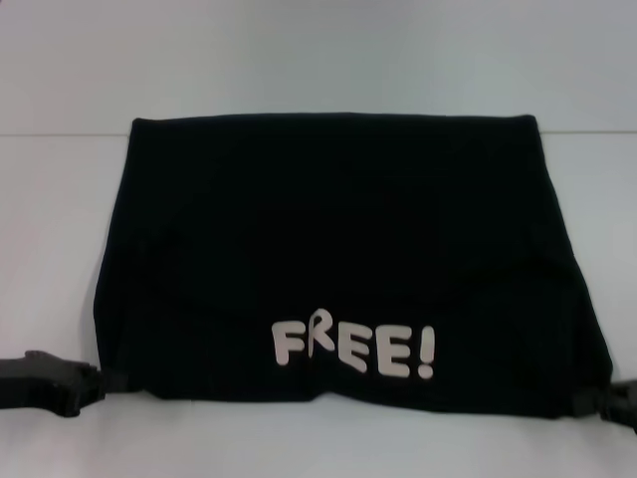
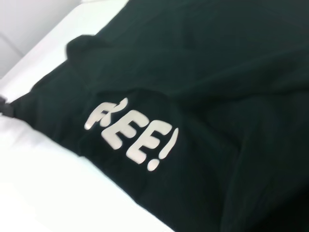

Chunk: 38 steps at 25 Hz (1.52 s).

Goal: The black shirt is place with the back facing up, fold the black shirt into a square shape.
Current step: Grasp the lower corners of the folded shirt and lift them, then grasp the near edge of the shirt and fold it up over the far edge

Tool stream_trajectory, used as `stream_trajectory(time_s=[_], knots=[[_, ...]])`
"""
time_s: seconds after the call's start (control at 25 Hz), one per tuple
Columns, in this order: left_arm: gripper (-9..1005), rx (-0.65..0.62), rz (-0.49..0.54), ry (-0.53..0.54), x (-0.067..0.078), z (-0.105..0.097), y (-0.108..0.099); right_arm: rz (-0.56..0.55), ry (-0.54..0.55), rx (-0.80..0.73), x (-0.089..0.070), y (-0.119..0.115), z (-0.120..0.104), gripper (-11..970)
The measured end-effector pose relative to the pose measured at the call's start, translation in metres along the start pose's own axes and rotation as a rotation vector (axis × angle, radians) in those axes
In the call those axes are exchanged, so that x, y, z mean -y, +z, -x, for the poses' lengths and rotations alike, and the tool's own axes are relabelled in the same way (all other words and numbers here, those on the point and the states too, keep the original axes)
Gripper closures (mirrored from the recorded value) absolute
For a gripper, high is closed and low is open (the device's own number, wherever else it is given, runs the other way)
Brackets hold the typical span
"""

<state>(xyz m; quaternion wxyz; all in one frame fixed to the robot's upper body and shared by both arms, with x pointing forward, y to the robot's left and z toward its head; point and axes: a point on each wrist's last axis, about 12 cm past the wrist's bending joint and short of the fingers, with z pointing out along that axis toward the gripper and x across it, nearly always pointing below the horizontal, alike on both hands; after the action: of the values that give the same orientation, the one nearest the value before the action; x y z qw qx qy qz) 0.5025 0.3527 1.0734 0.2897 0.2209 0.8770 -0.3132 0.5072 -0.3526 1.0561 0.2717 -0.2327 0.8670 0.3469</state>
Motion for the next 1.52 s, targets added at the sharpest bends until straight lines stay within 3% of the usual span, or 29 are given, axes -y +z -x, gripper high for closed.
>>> stream_trajectory(time_s=[0.56, 0.76, 0.92, 1.12, 1.24, 1.28, 1.32, 1.52], knots=[[989, -0.030, -0.172, -0.065, 0.020, -0.027, -0.031, 0.042, 0.082, 0.058, -0.011, -0.044, -0.052, 926], [989, 0.002, -0.186, -0.085, 0.023, -0.034, -0.034, 0.040, 0.097, 0.071, -0.012, -0.048, -0.055, 926], [990, 0.026, -0.155, -0.057, 0.014, -0.017, -0.028, 0.028, 0.044, 0.105, -0.005, -0.047, -0.027, 925], [990, 0.063, -0.064, 0.001, -0.008, 0.029, -0.008, -0.041, -0.047, 0.151, 0.010, -0.035, 0.025, 925], [990, 0.093, 0.009, 0.013, -0.019, 0.060, 0.007, -0.130, -0.082, 0.187, 0.022, -0.017, 0.063, 925], [990, 0.093, 0.009, 0.013, -0.019, 0.060, 0.007, -0.130, -0.082, 0.187, 0.022, -0.017, 0.063, 925], [990, 0.112, 0.068, 0.009, -0.025, 0.078, 0.017, -0.145, -0.088, 0.196, 0.024, -0.010, 0.072, 925], [990, 0.154, 0.176, -0.010, -0.035, 0.103, 0.030, -0.236, -0.092, 0.220, 0.032, 0.016, 0.105, 926]])
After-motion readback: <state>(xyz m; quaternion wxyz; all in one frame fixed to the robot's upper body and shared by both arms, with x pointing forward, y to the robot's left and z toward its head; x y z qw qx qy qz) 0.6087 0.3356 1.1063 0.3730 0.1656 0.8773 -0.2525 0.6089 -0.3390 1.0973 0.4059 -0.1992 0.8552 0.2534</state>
